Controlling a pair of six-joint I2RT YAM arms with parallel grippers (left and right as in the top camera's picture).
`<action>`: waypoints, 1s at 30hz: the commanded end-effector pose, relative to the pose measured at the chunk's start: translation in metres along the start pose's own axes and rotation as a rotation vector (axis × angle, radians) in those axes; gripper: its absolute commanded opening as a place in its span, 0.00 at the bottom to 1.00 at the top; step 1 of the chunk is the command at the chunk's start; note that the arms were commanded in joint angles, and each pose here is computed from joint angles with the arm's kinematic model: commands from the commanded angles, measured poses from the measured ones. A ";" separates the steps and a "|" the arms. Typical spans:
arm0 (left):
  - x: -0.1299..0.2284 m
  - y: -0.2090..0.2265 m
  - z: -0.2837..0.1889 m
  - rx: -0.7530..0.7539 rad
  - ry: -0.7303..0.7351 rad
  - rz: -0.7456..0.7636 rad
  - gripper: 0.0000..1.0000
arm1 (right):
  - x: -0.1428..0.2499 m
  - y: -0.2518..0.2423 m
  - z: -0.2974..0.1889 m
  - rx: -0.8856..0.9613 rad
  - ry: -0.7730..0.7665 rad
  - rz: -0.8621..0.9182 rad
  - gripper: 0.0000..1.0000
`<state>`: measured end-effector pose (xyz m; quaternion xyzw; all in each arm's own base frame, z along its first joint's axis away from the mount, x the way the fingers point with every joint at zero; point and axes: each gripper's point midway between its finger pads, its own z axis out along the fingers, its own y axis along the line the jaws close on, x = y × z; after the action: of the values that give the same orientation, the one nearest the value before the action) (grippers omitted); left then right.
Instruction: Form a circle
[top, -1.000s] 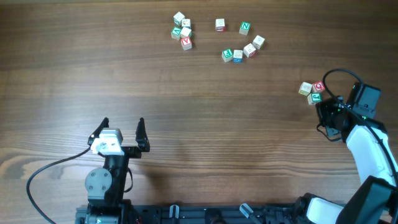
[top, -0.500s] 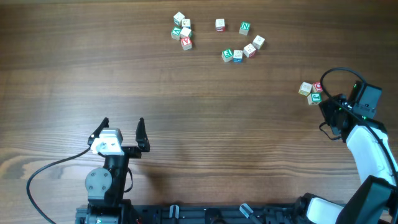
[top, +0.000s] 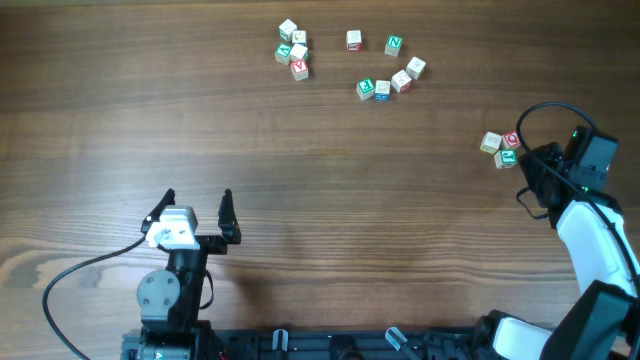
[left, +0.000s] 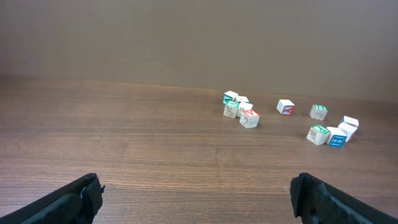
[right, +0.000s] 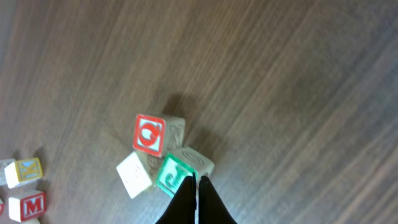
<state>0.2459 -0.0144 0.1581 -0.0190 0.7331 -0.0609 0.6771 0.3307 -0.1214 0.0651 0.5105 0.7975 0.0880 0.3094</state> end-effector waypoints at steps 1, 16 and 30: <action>0.002 -0.004 0.000 0.020 0.001 -0.006 1.00 | 0.001 -0.003 0.016 0.007 0.011 -0.013 0.04; 0.002 -0.004 0.000 0.020 0.001 -0.006 1.00 | 0.013 0.002 0.044 -0.040 0.067 0.032 0.05; 0.002 -0.004 0.000 0.020 0.001 -0.006 1.00 | 0.013 0.009 0.054 -0.077 0.063 0.008 0.05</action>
<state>0.2459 -0.0144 0.1581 -0.0190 0.7331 -0.0609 0.6771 0.3645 -0.1192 0.0270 0.5018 0.7968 0.1306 0.3101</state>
